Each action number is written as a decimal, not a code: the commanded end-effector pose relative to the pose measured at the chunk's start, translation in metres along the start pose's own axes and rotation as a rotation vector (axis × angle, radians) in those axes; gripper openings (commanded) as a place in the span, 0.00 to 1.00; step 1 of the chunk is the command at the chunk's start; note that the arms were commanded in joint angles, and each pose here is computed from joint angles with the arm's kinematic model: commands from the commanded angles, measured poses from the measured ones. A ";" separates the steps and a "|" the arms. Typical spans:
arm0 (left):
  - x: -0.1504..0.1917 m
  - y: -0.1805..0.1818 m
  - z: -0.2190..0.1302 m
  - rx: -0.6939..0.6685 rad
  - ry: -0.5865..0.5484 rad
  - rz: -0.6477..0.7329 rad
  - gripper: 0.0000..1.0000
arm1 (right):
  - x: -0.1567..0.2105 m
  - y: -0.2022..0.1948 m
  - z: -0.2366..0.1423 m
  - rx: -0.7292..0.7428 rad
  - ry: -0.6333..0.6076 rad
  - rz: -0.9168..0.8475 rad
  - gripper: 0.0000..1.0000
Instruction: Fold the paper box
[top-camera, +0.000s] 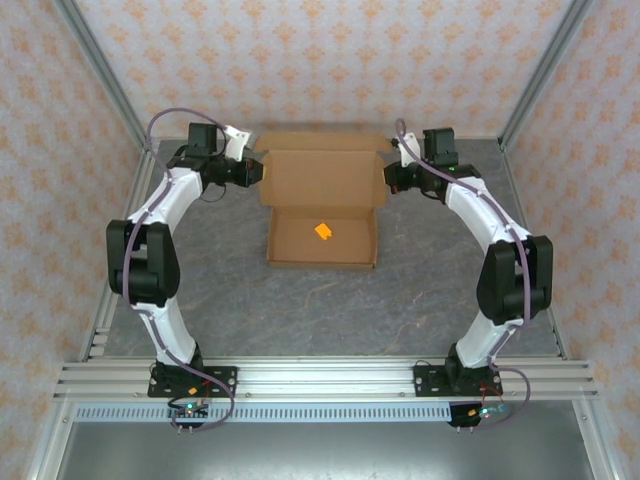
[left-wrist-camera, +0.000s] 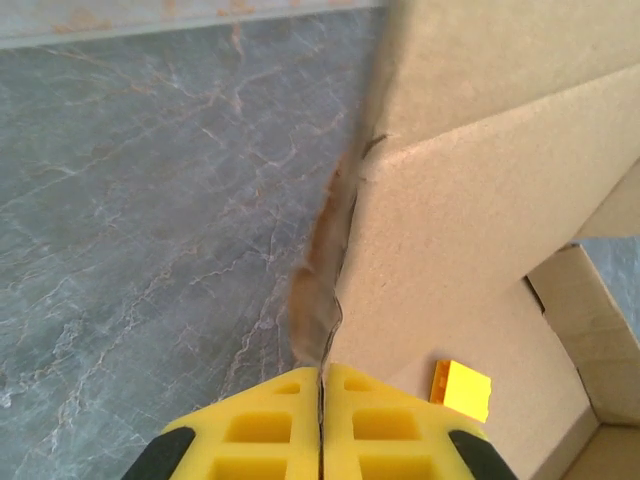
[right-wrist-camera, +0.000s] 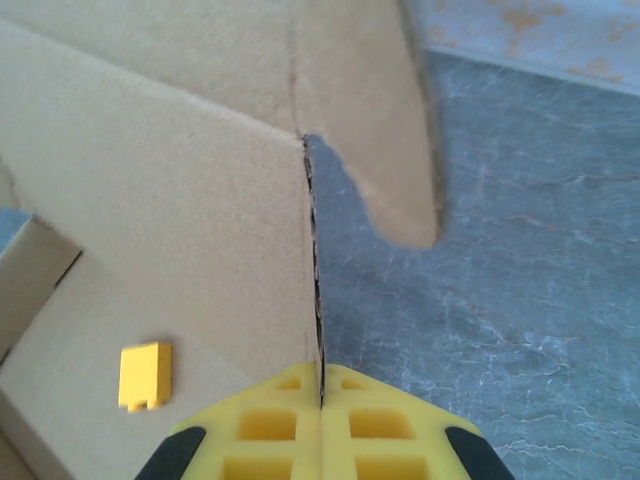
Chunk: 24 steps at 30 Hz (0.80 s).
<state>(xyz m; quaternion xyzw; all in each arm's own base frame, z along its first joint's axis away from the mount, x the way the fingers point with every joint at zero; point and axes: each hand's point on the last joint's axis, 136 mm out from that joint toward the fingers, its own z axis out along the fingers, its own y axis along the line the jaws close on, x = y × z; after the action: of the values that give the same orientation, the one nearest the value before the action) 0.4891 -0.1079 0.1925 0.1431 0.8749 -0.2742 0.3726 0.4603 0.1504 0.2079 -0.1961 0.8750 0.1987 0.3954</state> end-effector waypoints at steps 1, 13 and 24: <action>-0.034 -0.004 -0.020 -0.133 -0.168 0.007 0.06 | -0.026 -0.010 -0.018 0.162 -0.116 0.068 0.00; -0.026 -0.007 -0.026 -0.324 -0.362 -0.028 0.06 | -0.032 0.004 -0.017 0.301 -0.295 0.128 0.00; -0.011 -0.008 -0.033 -0.414 -0.470 -0.049 0.07 | -0.029 0.013 -0.016 0.297 -0.416 0.129 0.00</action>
<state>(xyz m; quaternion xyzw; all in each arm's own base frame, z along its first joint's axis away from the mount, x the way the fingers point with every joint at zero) 0.4716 -0.1098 0.1841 0.0183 0.8433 -0.1480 0.5164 0.4573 0.1648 0.2004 -0.0655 0.8456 0.1285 0.5139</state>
